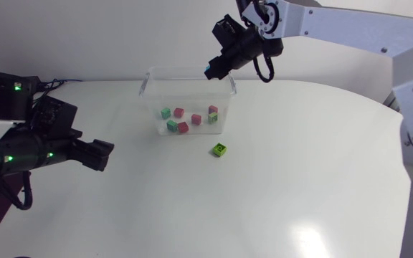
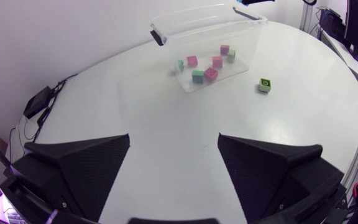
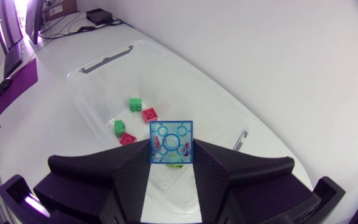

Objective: Place the duplo bricks in the container

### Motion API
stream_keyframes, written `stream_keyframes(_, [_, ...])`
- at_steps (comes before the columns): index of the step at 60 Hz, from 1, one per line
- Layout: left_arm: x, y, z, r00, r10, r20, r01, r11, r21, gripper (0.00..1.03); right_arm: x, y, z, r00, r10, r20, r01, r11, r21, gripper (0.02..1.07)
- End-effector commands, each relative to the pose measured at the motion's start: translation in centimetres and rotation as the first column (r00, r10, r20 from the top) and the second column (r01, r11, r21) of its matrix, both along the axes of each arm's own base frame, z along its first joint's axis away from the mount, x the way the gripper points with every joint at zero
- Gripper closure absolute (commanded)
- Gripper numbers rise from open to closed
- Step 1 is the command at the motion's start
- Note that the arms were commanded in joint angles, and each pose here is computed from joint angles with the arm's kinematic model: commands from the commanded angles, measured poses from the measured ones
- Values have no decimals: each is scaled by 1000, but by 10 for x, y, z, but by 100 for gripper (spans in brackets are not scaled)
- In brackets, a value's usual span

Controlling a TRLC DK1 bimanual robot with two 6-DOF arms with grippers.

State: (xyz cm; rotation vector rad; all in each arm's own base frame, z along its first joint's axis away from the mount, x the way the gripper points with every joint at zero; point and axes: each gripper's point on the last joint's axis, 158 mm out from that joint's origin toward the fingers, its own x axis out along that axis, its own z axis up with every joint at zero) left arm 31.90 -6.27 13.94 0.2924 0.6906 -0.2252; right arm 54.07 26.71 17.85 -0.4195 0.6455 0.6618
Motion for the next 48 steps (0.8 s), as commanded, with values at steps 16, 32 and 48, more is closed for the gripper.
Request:
stream_keyframes(16, [-7, 22, 1, 997, 65, 46, -65, 998, -10, 4, 24, 5, -38, 996, -69, -62, 68, 998, -13, 7])
stream_keyframes(32, [-10, 23, 10, 994, 70, 81, -69, 997, -25, 4, 6, -15, -4, 993, -118, -13, 119, 993, 27, 7])
stream_keyframes(48, [-13, 25, 18, 991, 79, 106, -76, 997, -31, 5, -54, -33, -23, 993, -99, -64, 99, 995, -8, 7])
